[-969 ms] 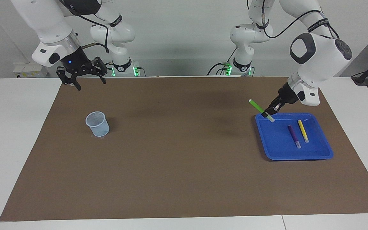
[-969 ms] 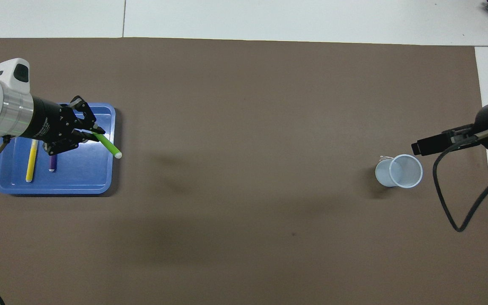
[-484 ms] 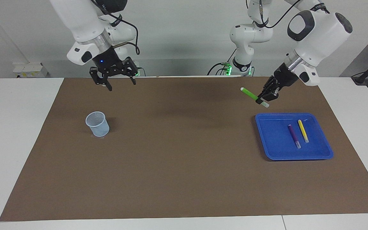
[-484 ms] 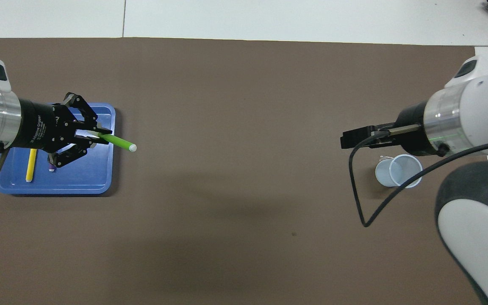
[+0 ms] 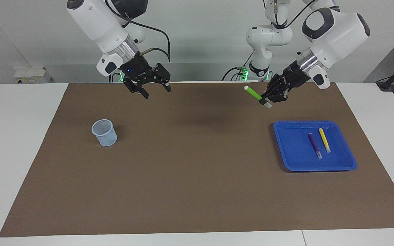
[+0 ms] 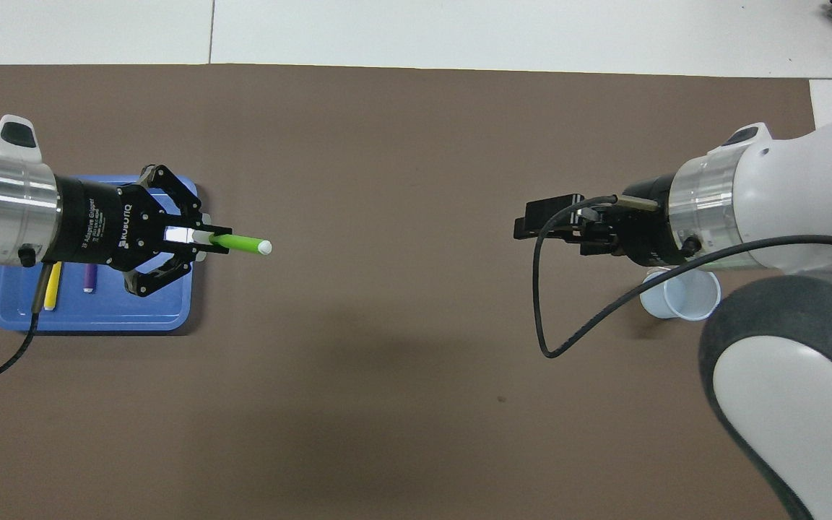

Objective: Transfer and insert pens with both arms
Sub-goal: 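Raise the green pen with the left gripper while the right gripper approaches, then grasp the green pen tip with the right gripper, open the left gripper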

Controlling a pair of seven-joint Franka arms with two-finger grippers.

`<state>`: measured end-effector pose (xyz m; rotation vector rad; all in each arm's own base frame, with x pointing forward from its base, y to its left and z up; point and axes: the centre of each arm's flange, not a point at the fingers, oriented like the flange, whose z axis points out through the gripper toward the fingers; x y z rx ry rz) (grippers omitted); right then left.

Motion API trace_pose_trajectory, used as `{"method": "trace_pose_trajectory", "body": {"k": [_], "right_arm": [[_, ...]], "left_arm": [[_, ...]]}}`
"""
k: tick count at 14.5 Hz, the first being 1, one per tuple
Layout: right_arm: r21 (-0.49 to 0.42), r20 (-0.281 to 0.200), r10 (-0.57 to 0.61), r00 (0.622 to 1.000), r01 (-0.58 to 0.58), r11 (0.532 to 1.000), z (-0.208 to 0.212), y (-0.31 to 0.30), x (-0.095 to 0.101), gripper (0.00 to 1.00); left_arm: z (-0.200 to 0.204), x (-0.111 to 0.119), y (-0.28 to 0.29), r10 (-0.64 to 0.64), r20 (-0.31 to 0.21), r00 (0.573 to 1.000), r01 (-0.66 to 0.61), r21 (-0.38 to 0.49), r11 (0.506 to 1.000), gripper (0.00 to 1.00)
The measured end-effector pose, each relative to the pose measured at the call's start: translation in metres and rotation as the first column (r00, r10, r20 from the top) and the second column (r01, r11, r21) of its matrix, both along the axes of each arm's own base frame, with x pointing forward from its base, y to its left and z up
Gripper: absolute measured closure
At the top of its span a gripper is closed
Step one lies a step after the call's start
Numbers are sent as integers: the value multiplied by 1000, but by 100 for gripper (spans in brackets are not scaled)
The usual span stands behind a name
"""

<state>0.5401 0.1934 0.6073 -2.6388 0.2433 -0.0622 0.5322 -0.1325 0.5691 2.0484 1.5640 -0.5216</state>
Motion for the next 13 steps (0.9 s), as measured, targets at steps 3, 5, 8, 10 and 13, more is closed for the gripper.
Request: {"method": "trace_pose_trajectory", "body": {"k": [3, 5, 8, 10, 13], "right_arm": [[60, -40, -171, 984, 173, 983, 8, 47, -10, 0], [104, -73, -245, 967, 252, 962, 14, 83, -23, 0], [159, -91, -321, 943, 332, 930, 22, 119, -37, 0], [179, -81, -330, 940, 339, 923, 20, 129, -38, 0], [217, -47, -307, 951, 310, 926, 5, 170, -44, 0]], "left_arm": [[-5, -9, -2, 57, -59, 997, -60, -42, 997, 83], [-8, -14, -5, 99, -93, 991, -104, -49, 993, 83], [-12, -21, -18, 143, -126, 982, -152, -67, 986, 83], [-14, -25, -24, 143, -137, 980, -154, -74, 985, 83], [-14, -28, -29, 147, -150, 978, -160, -75, 984, 83]]}}
